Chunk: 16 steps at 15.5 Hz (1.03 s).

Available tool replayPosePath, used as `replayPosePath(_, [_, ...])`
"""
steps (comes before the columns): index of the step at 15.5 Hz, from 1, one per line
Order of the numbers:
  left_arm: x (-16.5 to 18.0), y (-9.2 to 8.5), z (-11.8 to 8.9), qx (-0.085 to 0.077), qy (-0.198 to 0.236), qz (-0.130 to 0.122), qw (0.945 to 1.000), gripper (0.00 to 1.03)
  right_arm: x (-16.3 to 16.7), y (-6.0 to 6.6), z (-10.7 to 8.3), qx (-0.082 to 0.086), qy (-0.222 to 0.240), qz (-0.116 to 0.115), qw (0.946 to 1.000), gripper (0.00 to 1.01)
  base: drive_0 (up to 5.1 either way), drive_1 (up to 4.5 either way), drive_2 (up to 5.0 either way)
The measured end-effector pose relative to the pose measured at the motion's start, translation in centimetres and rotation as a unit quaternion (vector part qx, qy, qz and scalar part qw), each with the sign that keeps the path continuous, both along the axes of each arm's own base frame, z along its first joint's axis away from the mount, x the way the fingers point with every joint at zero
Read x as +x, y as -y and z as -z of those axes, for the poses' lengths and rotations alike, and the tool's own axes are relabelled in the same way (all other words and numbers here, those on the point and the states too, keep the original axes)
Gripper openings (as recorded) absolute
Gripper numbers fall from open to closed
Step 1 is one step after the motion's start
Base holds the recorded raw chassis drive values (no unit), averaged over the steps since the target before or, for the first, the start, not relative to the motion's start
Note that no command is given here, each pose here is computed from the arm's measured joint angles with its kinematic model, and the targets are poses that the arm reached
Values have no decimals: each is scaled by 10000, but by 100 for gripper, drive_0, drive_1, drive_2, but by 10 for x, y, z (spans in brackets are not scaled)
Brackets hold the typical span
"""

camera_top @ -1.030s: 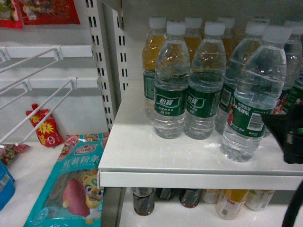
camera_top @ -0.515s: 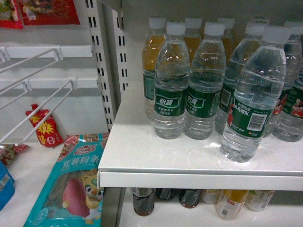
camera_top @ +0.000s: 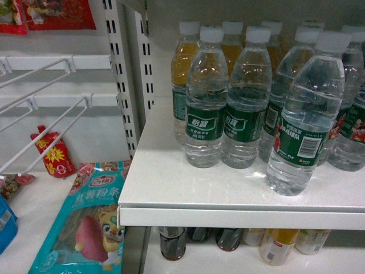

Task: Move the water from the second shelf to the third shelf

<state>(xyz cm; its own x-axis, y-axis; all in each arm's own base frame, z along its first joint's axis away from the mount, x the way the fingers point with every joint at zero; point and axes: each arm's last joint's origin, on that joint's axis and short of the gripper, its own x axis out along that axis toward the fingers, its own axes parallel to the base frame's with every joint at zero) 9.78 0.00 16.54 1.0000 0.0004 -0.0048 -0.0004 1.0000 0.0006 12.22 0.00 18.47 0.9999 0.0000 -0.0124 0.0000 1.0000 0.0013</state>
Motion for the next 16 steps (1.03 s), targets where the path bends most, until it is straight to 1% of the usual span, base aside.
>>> replayPosePath(2, [0, 0, 0, 0, 0, 2, 10000, 98, -4, 0, 2, 0, 74, 2, 10000, 2, 0, 0, 0])
replayPosePath(6, [0, 0, 0, 0, 0, 2, 10000, 98, -10, 0, 9, 0, 53, 2, 10000, 2, 0, 0, 0])
replayPosePath(7, [0, 0, 0, 0, 0, 2, 10000, 98, -11, 0, 12, 0, 183, 2, 9998, 2, 0, 0, 0])
replayPosePath(8, [0, 0, 0, 0, 0, 0, 10000, 98, -12, 0, 15, -2, 95, 2, 10000, 2, 0, 0, 0])
replayPosePath(10, [0, 0, 0, 0, 0, 2, 10000, 98, -14, 0, 14, -2, 145, 2, 9999, 2, 0, 0, 0])
replayPosePath(12, [0, 0, 0, -2, -2, -6, 10000, 98, -23, 0, 21, -2, -99, -2, 10000, 2, 0, 0, 0])
replayPosePath(13, [0, 0, 0, 0, 0, 2, 10000, 98, -25, 0, 15, -4, 189, -4, 9998, 2, 0, 0, 0])
replayPosePath(14, [0, 0, 0, 0, 2, 2, 10000, 98, -25, 0, 18, -4, 59, 2, 10000, 2, 0, 0, 0])
replayPosePath(16, [0, 0, 0, 0, -2, 0, 10000, 98, -25, 0, 17, -4, 93, 0, 10000, 2, 0, 0, 0])
